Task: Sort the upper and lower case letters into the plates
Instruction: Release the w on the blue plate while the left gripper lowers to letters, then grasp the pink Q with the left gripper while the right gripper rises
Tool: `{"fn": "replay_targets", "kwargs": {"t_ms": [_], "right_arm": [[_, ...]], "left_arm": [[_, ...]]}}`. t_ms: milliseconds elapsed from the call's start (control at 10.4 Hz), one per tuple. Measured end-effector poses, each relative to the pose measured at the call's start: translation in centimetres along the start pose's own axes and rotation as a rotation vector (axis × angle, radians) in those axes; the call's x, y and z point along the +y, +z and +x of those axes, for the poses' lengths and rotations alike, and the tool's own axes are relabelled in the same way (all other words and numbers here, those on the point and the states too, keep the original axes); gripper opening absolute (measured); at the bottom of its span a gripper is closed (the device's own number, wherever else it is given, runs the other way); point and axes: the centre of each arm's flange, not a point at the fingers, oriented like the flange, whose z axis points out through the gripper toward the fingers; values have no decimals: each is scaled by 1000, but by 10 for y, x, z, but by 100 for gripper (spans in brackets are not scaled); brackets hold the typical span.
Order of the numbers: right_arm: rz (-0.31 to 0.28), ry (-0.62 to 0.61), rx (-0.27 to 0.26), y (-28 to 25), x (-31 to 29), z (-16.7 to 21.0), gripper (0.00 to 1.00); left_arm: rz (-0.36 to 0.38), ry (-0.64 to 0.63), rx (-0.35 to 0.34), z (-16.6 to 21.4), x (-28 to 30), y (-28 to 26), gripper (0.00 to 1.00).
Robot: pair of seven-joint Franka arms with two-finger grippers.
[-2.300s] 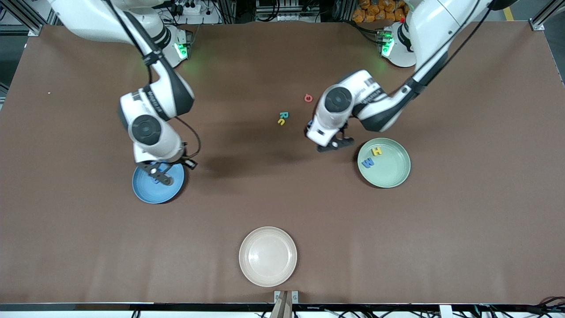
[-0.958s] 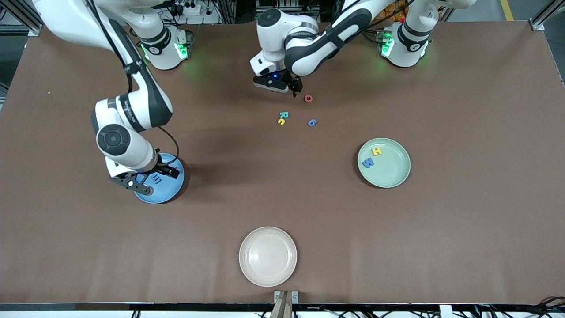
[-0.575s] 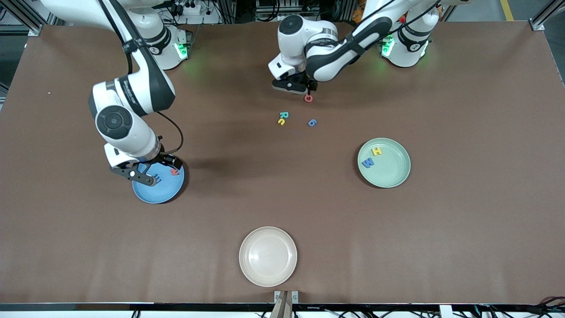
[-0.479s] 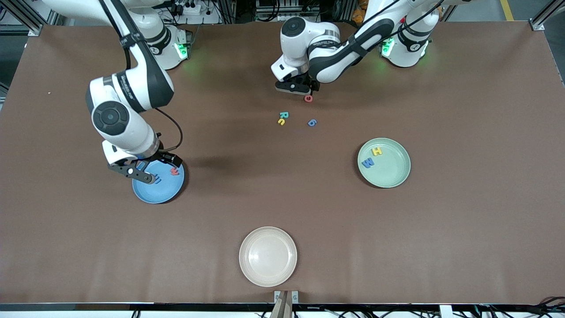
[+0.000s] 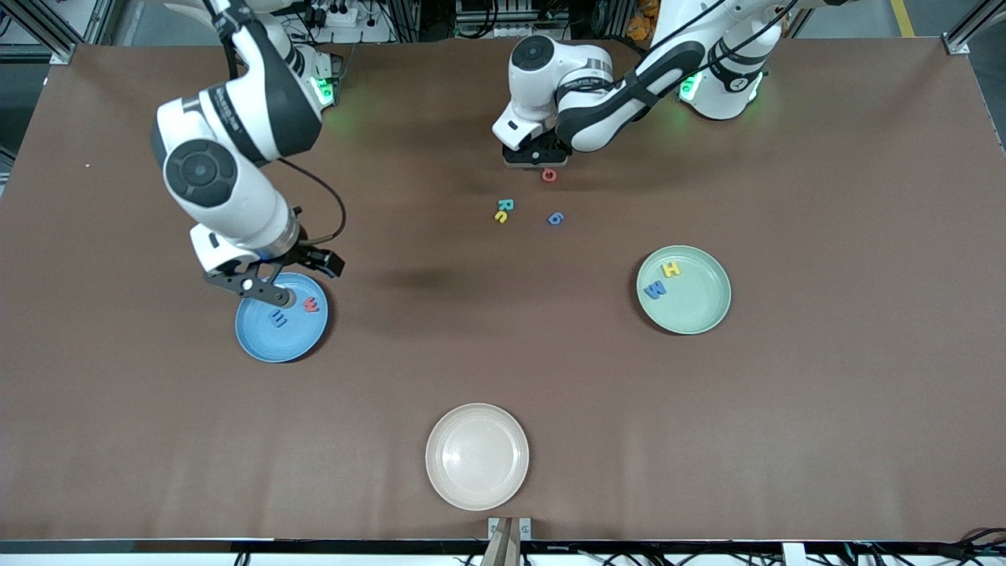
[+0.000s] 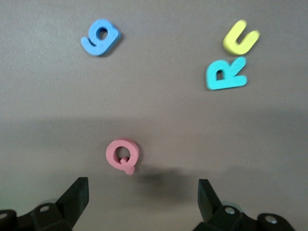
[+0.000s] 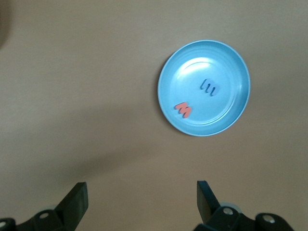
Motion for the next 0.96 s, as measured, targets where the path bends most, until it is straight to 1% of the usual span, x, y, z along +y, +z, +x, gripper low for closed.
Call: {"fn": "replay_targets", "kwargs": {"t_ms": [192, 383, 575, 958], "right_arm": [[6, 40, -1, -3, -27, -26, 100], [5, 36, -1, -3, -43, -41, 100], [2, 23, -4, -2, -49, -48, 100], [-2, 5, -7, -6, -56, -57, 100]], "left_arm": [[-9, -28, 26, 6, -12, 9, 100], [-24, -68, 54, 9, -18, 18, 100], [-25, -105, 51, 3, -18, 25, 100], [-8, -101, 42, -10, -17, 34, 100]]}}
